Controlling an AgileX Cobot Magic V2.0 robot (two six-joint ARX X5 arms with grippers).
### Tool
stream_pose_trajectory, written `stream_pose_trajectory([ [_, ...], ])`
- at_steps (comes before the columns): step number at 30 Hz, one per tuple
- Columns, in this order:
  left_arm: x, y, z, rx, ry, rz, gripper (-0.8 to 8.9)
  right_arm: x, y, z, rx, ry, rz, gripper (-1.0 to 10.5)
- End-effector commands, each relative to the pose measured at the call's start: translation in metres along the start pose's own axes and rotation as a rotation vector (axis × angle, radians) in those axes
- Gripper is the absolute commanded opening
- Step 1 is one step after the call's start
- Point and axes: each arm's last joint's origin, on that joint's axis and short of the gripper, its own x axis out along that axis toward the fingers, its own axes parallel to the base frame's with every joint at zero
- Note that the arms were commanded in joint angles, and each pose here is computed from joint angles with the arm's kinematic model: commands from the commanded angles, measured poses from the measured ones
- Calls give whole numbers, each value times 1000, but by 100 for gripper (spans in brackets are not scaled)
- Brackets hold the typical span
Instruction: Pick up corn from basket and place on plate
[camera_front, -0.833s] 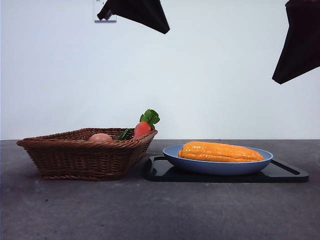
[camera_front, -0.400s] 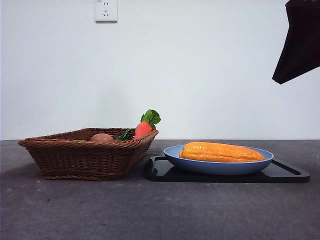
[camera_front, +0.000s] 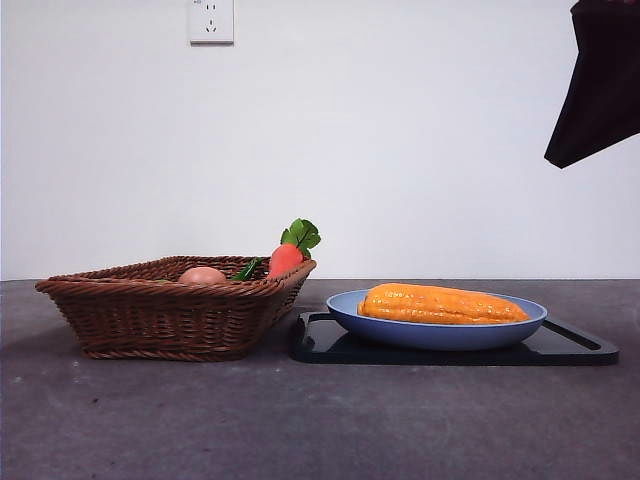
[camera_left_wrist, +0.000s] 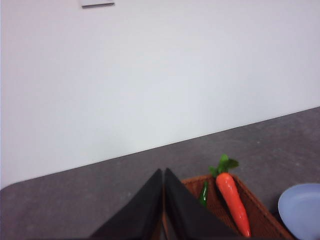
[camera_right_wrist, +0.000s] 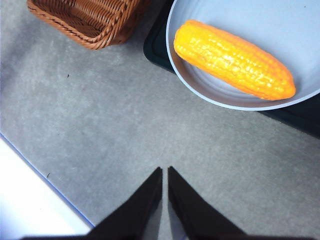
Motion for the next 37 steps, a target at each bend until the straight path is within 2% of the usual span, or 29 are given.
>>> stream_pose_trajectory([
  [1,-5,-3,-26,-33,4,7,4,0,1,3,-8,-7,3,3],
  [8,-20,-14,-95,-73,60,38,4,0,1,3,-7,-6,3,3],
  [17,-27,-21,-153,-120,100,54,4,0,1,3,-7,-6,3,3],
  [22,-27,-22,-173,-142,116,68,4,0,1,3,-7,-6,3,3],
  [30,-26,-24,-193,-176,221,70,4,0,1,3,-7,-6,3,3],
  [37,-26,-24,-193,-175,219,70,4,0,1,3,-7,-6,3,3],
])
